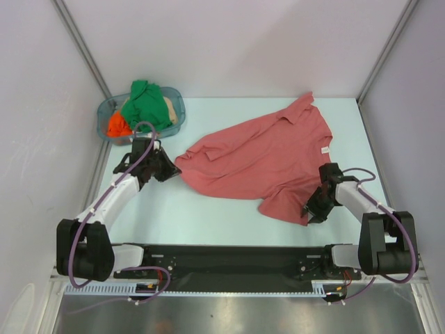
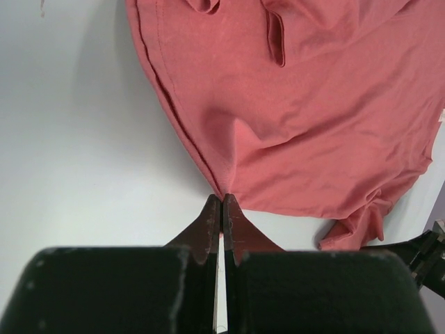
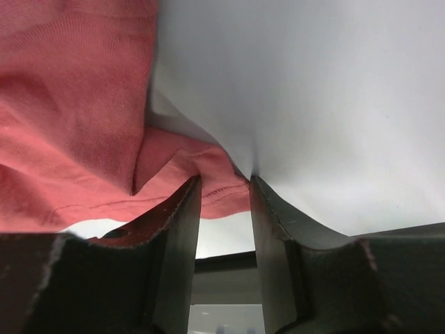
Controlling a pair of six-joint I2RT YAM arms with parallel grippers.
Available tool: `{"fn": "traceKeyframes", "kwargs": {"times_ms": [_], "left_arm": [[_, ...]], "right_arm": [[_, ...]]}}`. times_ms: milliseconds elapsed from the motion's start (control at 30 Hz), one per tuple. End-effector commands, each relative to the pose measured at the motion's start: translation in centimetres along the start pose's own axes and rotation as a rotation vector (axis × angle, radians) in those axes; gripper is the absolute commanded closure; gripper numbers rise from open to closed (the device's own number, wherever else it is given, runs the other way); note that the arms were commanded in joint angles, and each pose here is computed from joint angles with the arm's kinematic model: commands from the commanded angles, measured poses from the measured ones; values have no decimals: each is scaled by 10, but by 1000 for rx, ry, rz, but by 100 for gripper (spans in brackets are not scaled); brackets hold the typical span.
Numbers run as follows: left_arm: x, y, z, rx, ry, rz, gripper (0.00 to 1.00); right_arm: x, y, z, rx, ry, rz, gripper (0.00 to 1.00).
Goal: Fold and stack the t-shirts
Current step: Flatten the tshirt out
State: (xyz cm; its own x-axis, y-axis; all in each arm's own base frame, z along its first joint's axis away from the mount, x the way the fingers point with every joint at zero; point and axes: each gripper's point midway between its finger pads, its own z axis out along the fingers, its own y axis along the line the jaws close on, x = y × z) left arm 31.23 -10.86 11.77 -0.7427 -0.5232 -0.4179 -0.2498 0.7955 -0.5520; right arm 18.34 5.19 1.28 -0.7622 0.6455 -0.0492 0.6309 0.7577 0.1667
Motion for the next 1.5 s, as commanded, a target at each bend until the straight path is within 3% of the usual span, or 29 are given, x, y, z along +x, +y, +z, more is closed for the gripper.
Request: {"fn": "traceKeyframes", "kwargs": {"times_ms": [0, 100, 133, 233, 300, 400, 433, 533, 700, 767, 900, 1067, 1133, 1300, 1467], "left_arm": [[-8, -12, -9, 54, -34, 0, 100], [-8, -13, -9, 59, -34, -2, 100], [-8, -13, -10, 61, -34, -2, 100], [-7, -13, -11, 63, -36, -3, 100], [-8, -17, -15, 77, -40, 2, 99], [-22, -32, -30, 114, -85, 27, 100], [-24, -34, -35, 110, -94, 41, 100], [-50, -55, -66, 145, -201, 90, 100], [-97, -114, -139, 290, -392, 135, 100], [-113, -145, -170, 379, -476, 166, 100], [-146, -223, -285, 660, -714, 259, 99], [-139, -275, -409, 931, -876, 349, 100], [-131, -280, -435, 986, -905, 367, 100], [-111, -276, -480, 1046, -954, 400, 100], [-107, -271, -498, 1063, -980, 365, 100]], "right_arm": [[5, -5, 12, 23, 0, 22, 60], [9, -7, 21, 16, 9, 50, 78], [10, -6, 22, 9, 12, 57, 90], [-5, 0, 17, -17, -36, 79, 100], [-18, 3, 5, -34, -72, 77, 100], [-72, 25, -48, -87, -231, 81, 100], [-103, 40, -84, -138, -339, 63, 100], [-145, 53, -154, -195, -525, 37, 100], [-197, 81, -339, -454, -969, 24, 100], [-190, 94, -401, -566, -1104, -46, 100], [-148, 91, -553, -762, -1462, -114, 100], [-74, 55, -672, -844, -1800, -148, 100], [-38, 30, -712, -845, -1941, -127, 100], [15, -16, -749, -913, -2087, -67, 100], [21, -39, -761, -1045, -2073, -42, 100]]}}
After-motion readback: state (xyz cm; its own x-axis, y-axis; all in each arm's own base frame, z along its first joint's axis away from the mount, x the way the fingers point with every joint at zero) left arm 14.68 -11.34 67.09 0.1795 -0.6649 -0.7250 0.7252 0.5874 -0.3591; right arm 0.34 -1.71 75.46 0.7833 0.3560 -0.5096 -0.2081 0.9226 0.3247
